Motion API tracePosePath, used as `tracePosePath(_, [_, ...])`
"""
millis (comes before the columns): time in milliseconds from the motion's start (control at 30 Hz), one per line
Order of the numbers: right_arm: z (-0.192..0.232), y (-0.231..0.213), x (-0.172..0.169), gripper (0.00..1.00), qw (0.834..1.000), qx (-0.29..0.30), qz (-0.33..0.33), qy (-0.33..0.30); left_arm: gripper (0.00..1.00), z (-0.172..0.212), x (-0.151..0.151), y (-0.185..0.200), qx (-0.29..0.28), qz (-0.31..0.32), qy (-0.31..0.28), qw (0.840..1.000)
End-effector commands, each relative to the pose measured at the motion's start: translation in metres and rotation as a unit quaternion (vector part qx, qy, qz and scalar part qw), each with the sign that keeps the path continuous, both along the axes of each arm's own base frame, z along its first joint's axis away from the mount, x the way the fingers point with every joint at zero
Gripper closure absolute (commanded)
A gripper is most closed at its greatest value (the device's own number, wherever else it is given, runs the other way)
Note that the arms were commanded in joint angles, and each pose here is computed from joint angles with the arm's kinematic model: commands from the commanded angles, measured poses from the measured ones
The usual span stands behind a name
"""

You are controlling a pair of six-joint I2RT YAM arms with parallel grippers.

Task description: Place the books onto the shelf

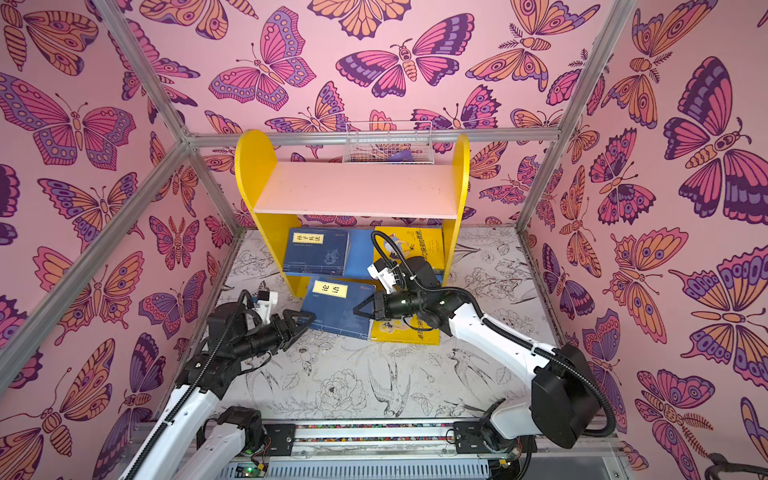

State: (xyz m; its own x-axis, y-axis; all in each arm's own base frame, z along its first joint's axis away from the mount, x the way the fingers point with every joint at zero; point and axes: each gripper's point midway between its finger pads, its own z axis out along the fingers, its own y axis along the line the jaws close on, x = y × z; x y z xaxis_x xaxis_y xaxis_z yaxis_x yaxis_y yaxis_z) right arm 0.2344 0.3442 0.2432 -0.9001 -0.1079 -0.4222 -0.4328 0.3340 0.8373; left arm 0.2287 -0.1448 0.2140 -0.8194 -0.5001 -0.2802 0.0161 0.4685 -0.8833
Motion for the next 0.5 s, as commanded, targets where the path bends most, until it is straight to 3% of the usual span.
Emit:
tracePosePath(0, [0.016, 0.009, -0.002, 1.00, 0.999, 0.045, 0.022, -0.006, 0.43, 0.010, 0.005, -0.006, -0.029, -0.013, -0.027, 0.999])
tracePosePath(100, [0.011, 0.009, -0.004, 1.00, 0.999, 0.042, 0.029, 0.001, 0.56, 0.013, 0.011, -0.007, -0.041, -0.012, -0.041, 0.998])
tracePosePath(233, [0.000, 0.006, -0.004, 0.97, 0.999, 0.027, 0.022, 0.011, 0.85, 0.024, 0.015, -0.009, -0.051, -0.015, -0.070, 0.996])
tracePosePath(267, [-0.003, 0.004, -0.003, 0.86, 1.000, 0.018, 0.011, 0.010, 0.88, 0.027, 0.015, -0.009, -0.051, -0.015, -0.076, 0.996])
tracePosePath(333, [-0.006, -0.009, 0.009, 0.49, 0.999, -0.005, -0.038, -0.002, 0.95, 0.029, 0.016, -0.006, -0.050, -0.005, -0.084, 0.995])
tracePosePath(400, [-0.011, -0.030, 0.024, 0.32, 0.993, -0.032, -0.111, -0.019, 1.00, 0.029, 0.016, -0.004, -0.051, 0.004, -0.088, 0.995])
tracePosePath(467, [-0.017, -0.051, 0.034, 0.25, 0.983, -0.059, -0.170, -0.039, 1.00, 0.031, 0.016, -0.003, -0.059, 0.009, -0.092, 0.994])
